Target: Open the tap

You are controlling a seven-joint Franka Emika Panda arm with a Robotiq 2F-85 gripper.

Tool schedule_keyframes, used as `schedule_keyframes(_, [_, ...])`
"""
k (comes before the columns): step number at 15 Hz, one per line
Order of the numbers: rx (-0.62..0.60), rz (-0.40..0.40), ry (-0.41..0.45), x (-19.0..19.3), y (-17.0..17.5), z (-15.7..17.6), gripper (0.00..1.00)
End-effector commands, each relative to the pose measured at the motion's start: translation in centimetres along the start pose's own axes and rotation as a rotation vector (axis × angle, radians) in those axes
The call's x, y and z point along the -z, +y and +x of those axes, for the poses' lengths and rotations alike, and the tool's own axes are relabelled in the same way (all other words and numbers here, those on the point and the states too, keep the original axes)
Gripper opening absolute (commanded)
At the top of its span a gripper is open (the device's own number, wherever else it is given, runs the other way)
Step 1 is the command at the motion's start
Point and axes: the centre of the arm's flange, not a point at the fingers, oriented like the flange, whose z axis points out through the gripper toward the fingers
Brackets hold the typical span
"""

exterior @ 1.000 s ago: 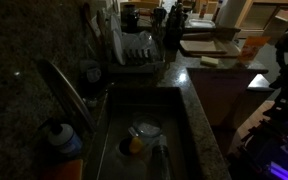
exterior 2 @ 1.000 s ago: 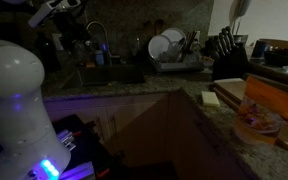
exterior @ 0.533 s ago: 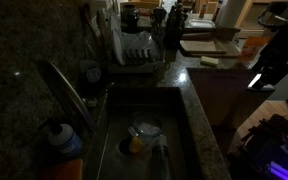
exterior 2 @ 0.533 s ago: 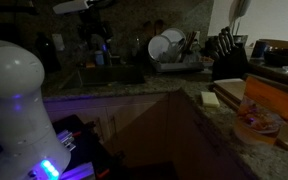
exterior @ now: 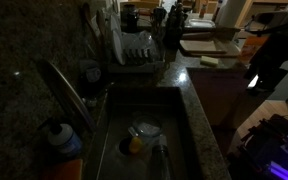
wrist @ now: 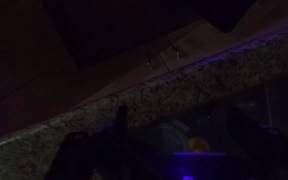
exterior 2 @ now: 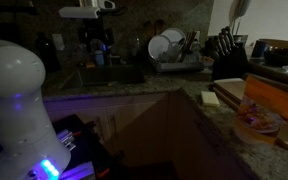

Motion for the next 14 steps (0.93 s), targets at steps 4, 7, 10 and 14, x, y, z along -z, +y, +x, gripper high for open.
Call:
schedule_keyframes(4, [0.305, 0.086, -0.046, -11.0, -6.3, 9.7, 1.00])
schedule_keyframes(7, [0.400, -0.040, 0.088, -12.6, -10.6, 13.8, 1.00])
schedule_keyframes(10, [0.365, -0.114, 0.286, -13.0, -11.8, 17.4, 1.00])
schedule_keyframes(14, [0.304, -0.055, 0.305, -12.1, -10.9, 16.7, 1.00])
